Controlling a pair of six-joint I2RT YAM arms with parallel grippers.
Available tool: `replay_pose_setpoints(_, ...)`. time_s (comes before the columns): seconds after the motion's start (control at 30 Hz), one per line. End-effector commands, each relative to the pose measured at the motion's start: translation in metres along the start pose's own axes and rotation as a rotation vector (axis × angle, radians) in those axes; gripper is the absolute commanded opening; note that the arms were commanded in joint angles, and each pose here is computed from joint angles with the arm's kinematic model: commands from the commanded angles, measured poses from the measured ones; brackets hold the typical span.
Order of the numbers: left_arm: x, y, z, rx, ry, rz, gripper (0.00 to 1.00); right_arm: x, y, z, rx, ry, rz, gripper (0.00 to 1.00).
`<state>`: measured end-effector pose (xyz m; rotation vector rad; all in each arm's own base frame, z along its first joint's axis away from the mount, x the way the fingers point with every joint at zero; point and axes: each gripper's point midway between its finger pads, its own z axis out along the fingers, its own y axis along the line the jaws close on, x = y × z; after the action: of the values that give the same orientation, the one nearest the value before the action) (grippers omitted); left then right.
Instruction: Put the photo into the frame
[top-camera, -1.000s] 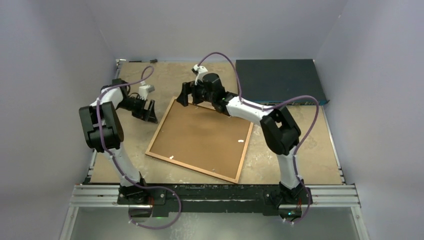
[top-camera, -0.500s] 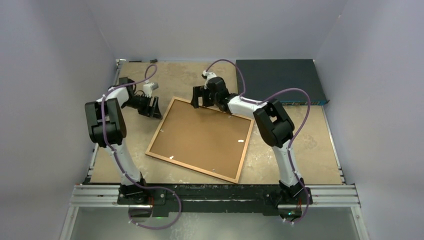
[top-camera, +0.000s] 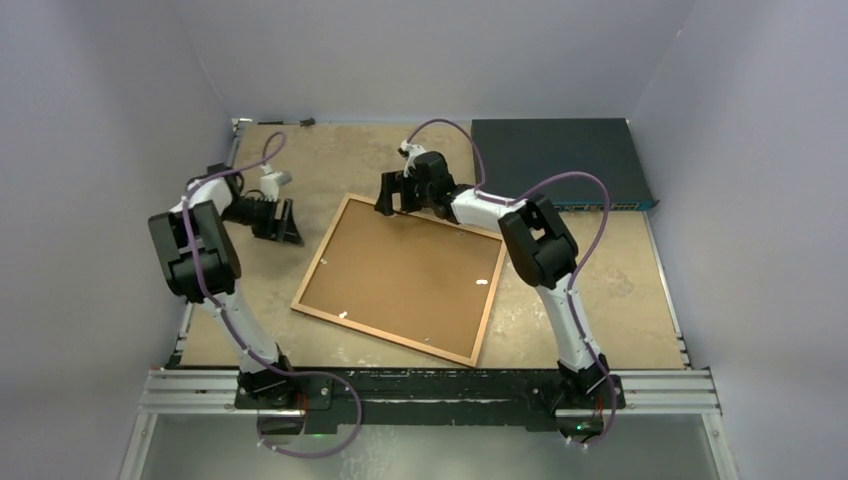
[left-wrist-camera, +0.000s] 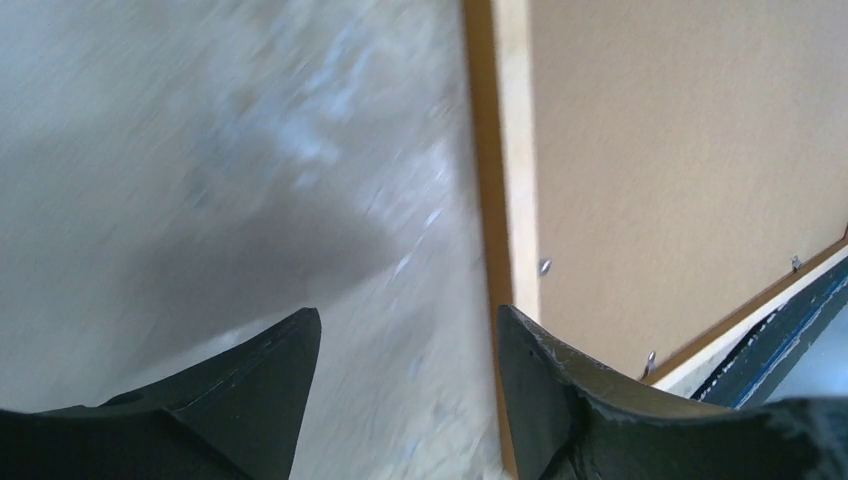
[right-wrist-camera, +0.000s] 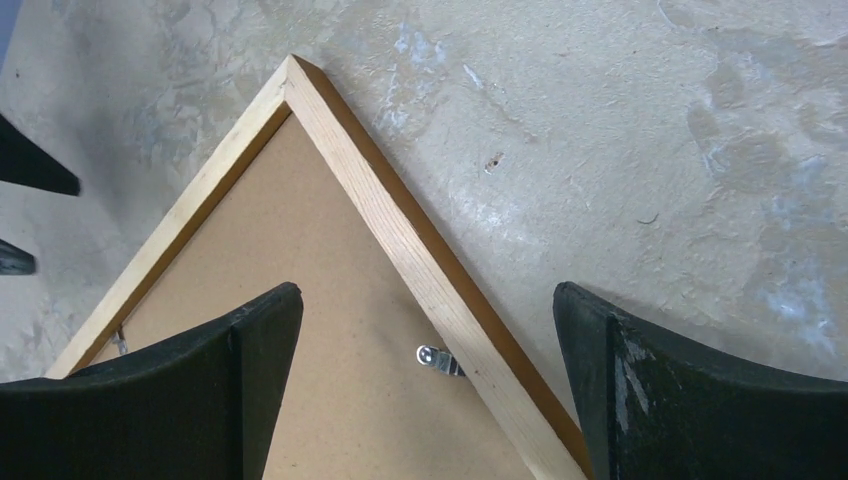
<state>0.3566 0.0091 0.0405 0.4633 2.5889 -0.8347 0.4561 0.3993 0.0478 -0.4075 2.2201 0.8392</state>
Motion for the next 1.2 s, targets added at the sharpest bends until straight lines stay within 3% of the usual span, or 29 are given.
replay_pose_setpoints(0.0, 0.004, 0.012, -0.064, -0.064, -0.051, 0.028, 0.66, -0.009, 0.014, 0.005, -0.068, -0.006, 0.01, 0.99)
replay_pose_setpoints(0.27, 0.009, 0.025, -0.112, -0.198, -0.056, 0.055, 0.9, -0.004, 0.041, 0.01, -0.175, 0.022, 0.016, 0.96)
replay_pose_setpoints(0.6, -0.016, 0.021, -0.148, -0.308, -0.114, 0.096, 0.96, 0.058, 0.15, 0.019, -0.389, 0.152, -0.001, 0.95)
replay_pose_setpoints(0.77, -0.029, 0.018, -0.15, -0.268, -0.134, 0.081, 0.97, 0.055, 0.186, 0.014, -0.445, 0.178, -0.024, 0.97)
replay_pose_setpoints(0.87, -0.035, 0.009, -0.138, -0.204, -0.151, 0.115, 0.98, 0.004, 0.178, -0.007, -0.399, 0.074, -0.037, 0.99)
replay_pose_setpoints(1.0, -0.045, -0.014, -0.09, -0.187, -0.063, 0.263, 0.99, -0.06, 0.148, -0.069, -0.274, -0.08, -0.016, 0.99)
replay_pose_setpoints(1.1, -0.058, -0.03, -0.049, -0.166, -0.028, 0.346, 1.0, -0.056, 0.105, -0.116, -0.122, -0.111, 0.057, 0.99)
replay_pose_setpoints(1.17, -0.065, -0.034, -0.027, -0.145, 0.004, 0.371, 1.0, -0.03, 0.072, -0.144, -0.013, -0.084, 0.114, 0.99)
